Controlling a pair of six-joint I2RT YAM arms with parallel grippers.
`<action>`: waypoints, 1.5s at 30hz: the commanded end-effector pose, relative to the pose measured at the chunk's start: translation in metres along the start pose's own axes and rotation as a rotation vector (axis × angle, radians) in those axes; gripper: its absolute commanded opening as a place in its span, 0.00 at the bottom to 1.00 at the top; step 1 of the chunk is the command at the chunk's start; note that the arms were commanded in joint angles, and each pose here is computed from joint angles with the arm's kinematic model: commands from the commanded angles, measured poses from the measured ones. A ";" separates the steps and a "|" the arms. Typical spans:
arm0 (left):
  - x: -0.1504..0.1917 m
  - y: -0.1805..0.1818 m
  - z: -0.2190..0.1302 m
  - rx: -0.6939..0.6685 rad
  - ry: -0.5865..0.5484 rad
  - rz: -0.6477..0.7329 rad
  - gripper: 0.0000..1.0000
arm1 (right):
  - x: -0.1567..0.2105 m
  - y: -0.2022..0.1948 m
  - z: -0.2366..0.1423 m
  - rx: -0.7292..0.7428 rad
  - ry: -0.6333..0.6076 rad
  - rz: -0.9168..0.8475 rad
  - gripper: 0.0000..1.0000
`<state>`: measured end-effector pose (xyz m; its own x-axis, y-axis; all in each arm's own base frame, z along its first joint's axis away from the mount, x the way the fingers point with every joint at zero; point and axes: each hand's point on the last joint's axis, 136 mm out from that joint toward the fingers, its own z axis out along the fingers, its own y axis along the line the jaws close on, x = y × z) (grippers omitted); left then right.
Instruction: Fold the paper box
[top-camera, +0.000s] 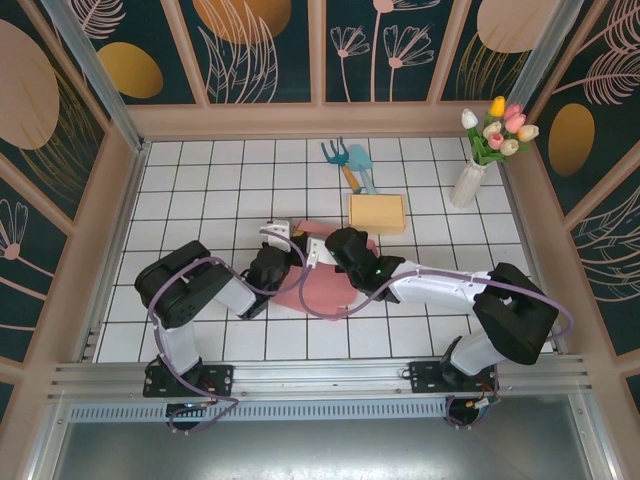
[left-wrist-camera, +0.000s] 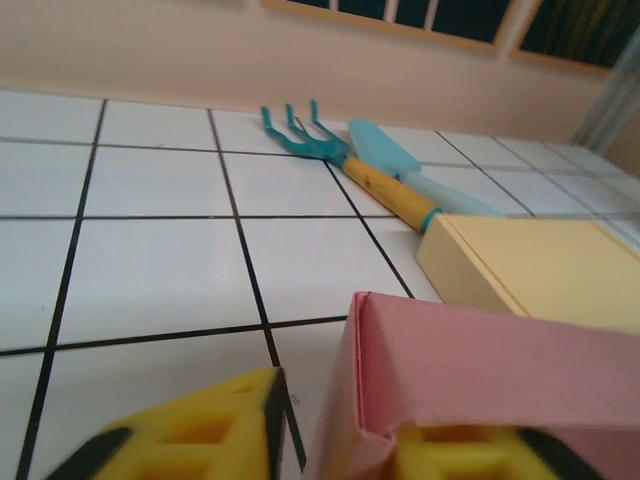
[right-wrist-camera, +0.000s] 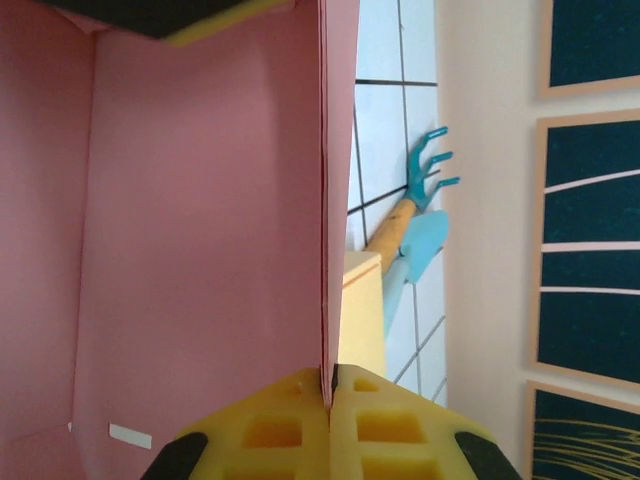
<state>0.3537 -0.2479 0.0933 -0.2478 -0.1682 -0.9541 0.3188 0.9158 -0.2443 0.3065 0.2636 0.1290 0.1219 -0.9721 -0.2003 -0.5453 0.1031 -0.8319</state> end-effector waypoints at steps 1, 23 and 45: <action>0.000 0.015 -0.011 0.011 -0.003 0.051 0.46 | 0.010 -0.015 -0.007 0.037 0.043 0.083 0.00; 0.001 -0.007 -0.047 0.198 -0.016 0.076 0.53 | -0.007 -0.005 -0.001 0.003 -0.025 0.154 0.00; 0.005 0.020 -0.021 0.003 -0.032 0.061 0.14 | -0.031 -0.021 -0.030 -0.022 -0.213 0.320 0.37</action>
<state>0.3372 -0.2325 0.0810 -0.2282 -0.0722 -0.9709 0.3798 0.9116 -0.1571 0.2941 0.2793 0.1412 0.0996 -0.8853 -0.4542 -0.6083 0.3071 -0.7319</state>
